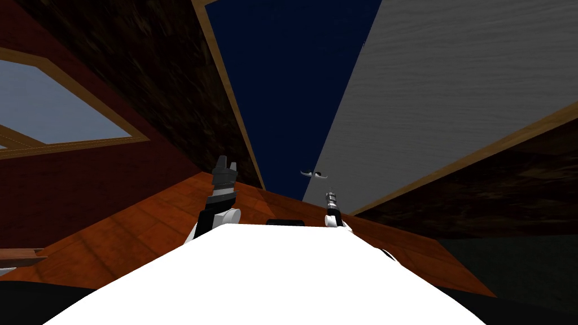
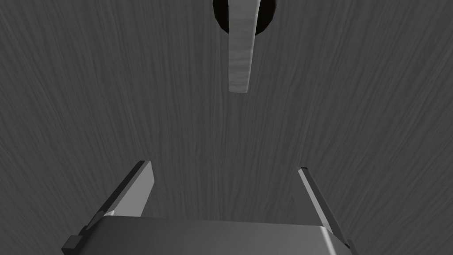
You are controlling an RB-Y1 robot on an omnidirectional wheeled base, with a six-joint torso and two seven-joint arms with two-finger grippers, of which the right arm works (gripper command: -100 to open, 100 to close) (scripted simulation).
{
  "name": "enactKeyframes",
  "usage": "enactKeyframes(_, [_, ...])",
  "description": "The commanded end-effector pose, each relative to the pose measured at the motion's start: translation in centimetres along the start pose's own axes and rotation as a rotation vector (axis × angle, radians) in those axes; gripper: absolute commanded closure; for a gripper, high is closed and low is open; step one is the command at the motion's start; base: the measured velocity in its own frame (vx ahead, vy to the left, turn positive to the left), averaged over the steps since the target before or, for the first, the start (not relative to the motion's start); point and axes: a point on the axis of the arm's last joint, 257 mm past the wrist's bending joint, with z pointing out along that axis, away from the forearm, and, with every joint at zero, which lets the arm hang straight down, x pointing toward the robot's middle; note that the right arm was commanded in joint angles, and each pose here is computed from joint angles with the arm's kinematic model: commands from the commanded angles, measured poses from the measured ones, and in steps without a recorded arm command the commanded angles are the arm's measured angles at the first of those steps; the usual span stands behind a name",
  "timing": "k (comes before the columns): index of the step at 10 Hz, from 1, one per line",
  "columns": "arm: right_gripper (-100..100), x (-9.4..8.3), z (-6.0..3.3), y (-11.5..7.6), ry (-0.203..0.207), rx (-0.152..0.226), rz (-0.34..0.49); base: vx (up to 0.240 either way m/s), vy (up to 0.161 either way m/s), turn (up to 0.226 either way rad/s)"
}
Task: Pull the door open
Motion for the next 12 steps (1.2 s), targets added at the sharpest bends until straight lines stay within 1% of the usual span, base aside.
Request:
enactKeyframes(1, [-100, -0.1, 0.10, 0.0, -0.003, -0.007, 0.001, 0.001, 0.007, 0.000])
enactKeyframes(2, [-100, -0.2, -0.08, -0.3, -0.005, 0.001, -0.001, -0.005, 0.001, 0.004])
enactKeyframes(3, [-100, -3.7, -1.06, -0.8, -0.050, 0.016, -0.014, 0.061, -0.006, 0.015])
enactKeyframes(4, [-100, -3.7, -1.06, -0.8, -0.050, 0.016, -0.014, 0.074, 0.002, -0.003])
enactKeyframes(5, [-100, -5.2, -1.50, -0.9, -0.070, 0.020, -0.019, 0.066, 0.012, 0.026])
enactKeyframes(6, [-100, -5.4, -1.82, -1.5, -0.073, 0.034, -0.021, 0.052, -0.004, 0.007])
enactKeyframes(7, [-100, -5.2, -1.50, -0.9, -0.070, 0.020, -0.019, 0.024, -0.013, -0.003])
enactKeyframes(8, [-100, -7.4, -2.10, -0.9, -0.097, 0.023, -0.024, 0.113, -0.038, 0.094])
enactKeyframes(10, [-100, -7.4, -2.01, -0.7, -0.095, 0.017, -0.019, 0.123, -0.080, 0.057])
enactKeyframes(11, [-100, -6.7, -1.67, -0.5, -0.083, 0.008, -0.011, 0.178, -0.112, 0.124])
enactKeyframes(12, [-100, -6.7, -1.67, -0.5, -0.083, 0.008, -0.011, 0.125, -0.076, 0.062])
